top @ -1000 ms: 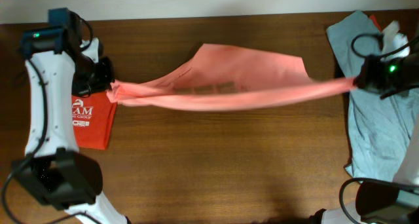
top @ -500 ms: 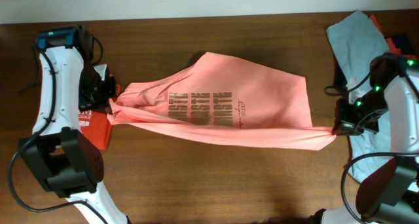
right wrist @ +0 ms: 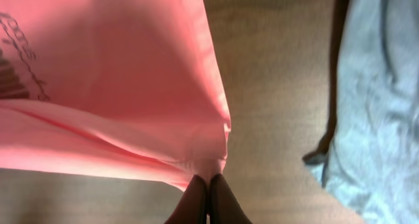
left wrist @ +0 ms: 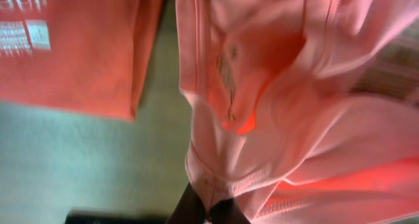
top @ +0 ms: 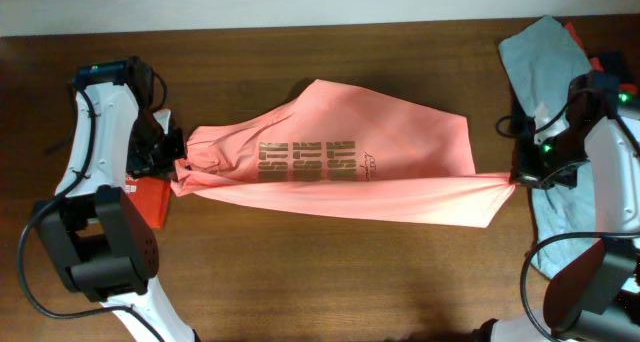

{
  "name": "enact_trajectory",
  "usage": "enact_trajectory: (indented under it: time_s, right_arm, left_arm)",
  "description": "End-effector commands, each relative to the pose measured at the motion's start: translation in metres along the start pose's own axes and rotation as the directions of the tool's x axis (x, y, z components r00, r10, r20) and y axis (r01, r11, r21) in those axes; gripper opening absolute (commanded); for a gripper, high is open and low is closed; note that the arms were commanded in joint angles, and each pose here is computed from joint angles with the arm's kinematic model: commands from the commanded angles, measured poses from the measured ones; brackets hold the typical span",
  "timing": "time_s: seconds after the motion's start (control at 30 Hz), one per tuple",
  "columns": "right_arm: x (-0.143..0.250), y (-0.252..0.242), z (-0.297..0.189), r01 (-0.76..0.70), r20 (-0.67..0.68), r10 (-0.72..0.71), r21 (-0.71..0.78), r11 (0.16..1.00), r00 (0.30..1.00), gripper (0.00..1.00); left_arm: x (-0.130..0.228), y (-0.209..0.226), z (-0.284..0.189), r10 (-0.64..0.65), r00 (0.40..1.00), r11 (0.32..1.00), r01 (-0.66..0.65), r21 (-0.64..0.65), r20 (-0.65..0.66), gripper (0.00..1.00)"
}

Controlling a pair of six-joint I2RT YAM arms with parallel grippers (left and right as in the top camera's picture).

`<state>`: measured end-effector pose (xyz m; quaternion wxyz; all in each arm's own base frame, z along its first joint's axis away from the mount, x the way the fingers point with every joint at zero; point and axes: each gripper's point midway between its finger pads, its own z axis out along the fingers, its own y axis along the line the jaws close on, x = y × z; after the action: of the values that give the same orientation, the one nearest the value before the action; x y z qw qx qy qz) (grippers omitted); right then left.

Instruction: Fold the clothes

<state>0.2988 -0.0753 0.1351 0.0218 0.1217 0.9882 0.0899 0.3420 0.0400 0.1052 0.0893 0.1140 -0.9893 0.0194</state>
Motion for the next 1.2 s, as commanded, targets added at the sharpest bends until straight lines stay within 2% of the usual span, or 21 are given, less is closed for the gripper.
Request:
enact_trajectory:
  time_s: [0.0, 0.3, 0.63, 0.83, 1.03, 1.17]
  right_arm:
    - [-0.006, 0.012, 0.001, 0.041, 0.022, -0.041, -0.001, 0.999, 0.999, 0.04]
    - [-0.021, 0.032, 0.014, 0.148, 0.035, -0.151, 0.078, 0.986, 0.988, 0.05]
    - [-0.059, 0.021, 0.048, 0.119, 0.08, -0.129, 0.122, 0.985, 0.988, 0.05]
    - [-0.061, 0.017, 0.075, 0.116, 0.023, -0.12, 0.118, 0.986, 0.993, 0.04]
    - [-0.063, 0.012, 0.097, 0.112, -0.015, -0.111, 0.116, 0.987, 0.994, 0.04]
    - [-0.068, 0.012, 0.099, 0.113, 0.0, -0.114, 0.117, 0.987, 0.993, 0.04]
  left_arm:
    - [-0.013, 0.0, 0.003, -0.029, 0.998, 1.0, 0.029, -0.008, 0.047, 0.0]
    - [-0.022, -0.006, 0.003, -0.037, 0.996, 0.999, 0.037, 0.004, 0.084, 0.0]
    - [-0.007, -0.005, 0.019, -0.029, 0.999, 0.999, 0.029, -0.02, 0.016, 0.0]
    - [0.013, 0.004, 0.048, -0.033, 0.997, 0.998, 0.029, -0.064, -0.065, 0.0]
    - [0.011, 0.02, 0.06, -0.064, 0.997, 0.987, 0.057, -0.148, -0.047, 0.0]
    - [0.009, 0.02, 0.06, -0.064, 0.997, 0.987, 0.058, -0.149, -0.037, 0.0]
